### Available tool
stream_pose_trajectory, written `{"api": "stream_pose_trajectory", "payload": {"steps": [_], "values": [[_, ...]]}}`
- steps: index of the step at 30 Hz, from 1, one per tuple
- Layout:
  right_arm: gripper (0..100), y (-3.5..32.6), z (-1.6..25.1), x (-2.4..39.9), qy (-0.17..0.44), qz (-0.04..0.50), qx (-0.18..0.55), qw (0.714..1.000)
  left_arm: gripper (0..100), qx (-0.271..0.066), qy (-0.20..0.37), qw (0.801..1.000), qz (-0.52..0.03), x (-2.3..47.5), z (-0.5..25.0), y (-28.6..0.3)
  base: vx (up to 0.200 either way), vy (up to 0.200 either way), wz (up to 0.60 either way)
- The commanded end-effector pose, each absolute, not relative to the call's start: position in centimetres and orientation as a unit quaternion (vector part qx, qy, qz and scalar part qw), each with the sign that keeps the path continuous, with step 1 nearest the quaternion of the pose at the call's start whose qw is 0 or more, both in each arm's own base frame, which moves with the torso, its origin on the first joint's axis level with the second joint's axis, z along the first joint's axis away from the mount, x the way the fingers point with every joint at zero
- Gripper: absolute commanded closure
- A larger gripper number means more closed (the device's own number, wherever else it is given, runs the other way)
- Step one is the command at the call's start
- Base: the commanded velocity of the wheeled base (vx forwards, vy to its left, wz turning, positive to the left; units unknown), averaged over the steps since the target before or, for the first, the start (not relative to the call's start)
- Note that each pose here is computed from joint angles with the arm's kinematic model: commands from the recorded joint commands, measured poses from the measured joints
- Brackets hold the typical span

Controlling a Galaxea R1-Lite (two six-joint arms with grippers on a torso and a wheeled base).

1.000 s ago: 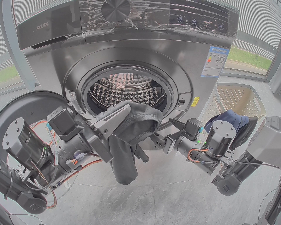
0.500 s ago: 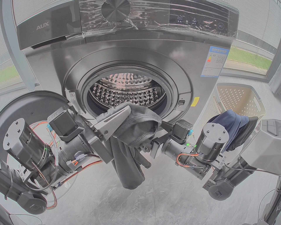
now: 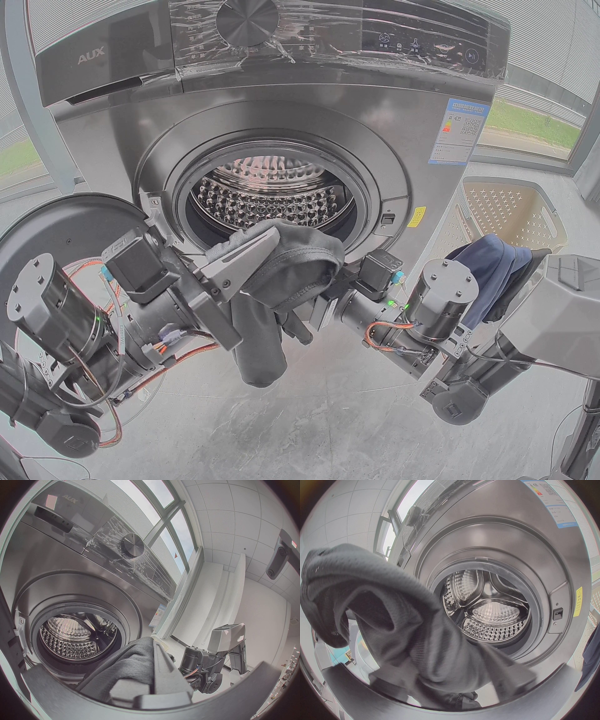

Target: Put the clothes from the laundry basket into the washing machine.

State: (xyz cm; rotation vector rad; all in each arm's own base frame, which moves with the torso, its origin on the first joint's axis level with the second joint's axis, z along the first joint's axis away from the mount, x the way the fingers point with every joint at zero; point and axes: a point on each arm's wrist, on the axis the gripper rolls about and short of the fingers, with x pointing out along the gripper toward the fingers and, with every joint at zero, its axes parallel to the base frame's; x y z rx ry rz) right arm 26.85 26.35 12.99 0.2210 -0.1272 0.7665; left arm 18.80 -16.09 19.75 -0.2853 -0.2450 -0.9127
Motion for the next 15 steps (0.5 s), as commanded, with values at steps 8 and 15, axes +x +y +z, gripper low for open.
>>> {"api": "stream_pose_trajectory", "payload": {"steps": [8,15], "values": [[100,24.2,15.0,24.9,-0.07,0.366,0.113,0.921,100,-0.138,-0.111,0.882,-0.437,19.0,19.5,-16.2,0.0,0.0,0.0],[100,20.7,16.3,21.6,-0.064,0.363,0.109,0.923,0,-0.138,-0.109,0.882,-0.438,18.9,19.4,-16.2,0.0,0.0,0.0]]}}
